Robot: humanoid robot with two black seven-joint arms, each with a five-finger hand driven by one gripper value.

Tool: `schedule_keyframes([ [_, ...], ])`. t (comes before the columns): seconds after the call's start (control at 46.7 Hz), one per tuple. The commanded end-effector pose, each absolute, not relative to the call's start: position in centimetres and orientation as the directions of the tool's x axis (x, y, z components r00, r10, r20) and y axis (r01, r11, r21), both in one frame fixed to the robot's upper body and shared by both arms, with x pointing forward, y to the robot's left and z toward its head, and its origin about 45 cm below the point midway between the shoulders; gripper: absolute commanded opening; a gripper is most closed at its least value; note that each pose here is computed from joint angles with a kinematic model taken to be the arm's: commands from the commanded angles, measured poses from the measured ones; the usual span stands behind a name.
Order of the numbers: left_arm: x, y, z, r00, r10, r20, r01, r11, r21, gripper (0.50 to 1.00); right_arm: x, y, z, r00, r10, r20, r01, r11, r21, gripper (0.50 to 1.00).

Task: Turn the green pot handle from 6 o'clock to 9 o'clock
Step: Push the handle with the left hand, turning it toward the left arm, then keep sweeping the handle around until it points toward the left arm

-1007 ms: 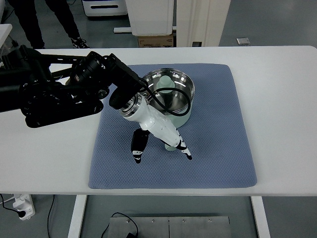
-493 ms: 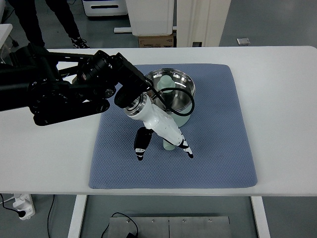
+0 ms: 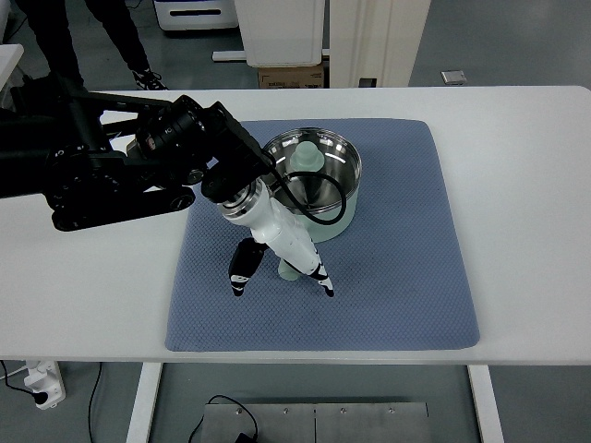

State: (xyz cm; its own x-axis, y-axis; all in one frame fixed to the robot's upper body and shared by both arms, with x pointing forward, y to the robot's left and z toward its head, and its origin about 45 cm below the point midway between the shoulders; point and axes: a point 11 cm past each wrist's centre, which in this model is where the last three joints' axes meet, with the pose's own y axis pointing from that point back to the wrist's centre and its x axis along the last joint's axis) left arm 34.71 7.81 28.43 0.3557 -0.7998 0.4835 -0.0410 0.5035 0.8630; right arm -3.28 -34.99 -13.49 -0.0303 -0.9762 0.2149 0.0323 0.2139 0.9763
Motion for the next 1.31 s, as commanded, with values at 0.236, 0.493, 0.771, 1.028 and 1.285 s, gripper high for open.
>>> schedule_keyframes([
  [0.236, 35.2, 10.7, 28.7, 0.376, -0.812, 0.447, -0.074, 0.454, 0.888, 1.0, -3.3, -35.0, -13.5, -0.03, -0.976, 0.215, 0.032, 0.214, 0.976, 1.0],
  [0.493, 35.7, 11.6, 29.5, 0.374, -0.817, 0.439, -0.102, 0.434, 0.895, 1.0, -3.3, -35.0, -13.5, -0.03, -0.976, 0.215, 0.032, 0.214, 0.976, 1.0],
  [0.771, 36.4, 13.5, 29.5, 0.399, -0.819, 0.412, -0.129, 0.395, 0.91, 1.0, -3.3, -35.0, -13.5, -0.03, -0.976, 0.215, 0.032, 0.214, 0.976, 1.0],
  [1.028, 36.7, 14.1, 29.5, 0.386, -0.83, 0.403, -0.152, 0.373, 0.915, 1.0, -3.3, -35.0, -13.5, -0.03, -0.976, 0.215, 0.032, 0.214, 0.976, 1.0],
  [1.285, 38.2, 15.0, 29.7, 0.377, -0.837, 0.396, -0.214, 0.337, 0.917, 1.0, -3.3, -35.0, -13.5, -0.03, -0.976, 0.215, 0.032, 0.214, 0.976, 1.0],
])
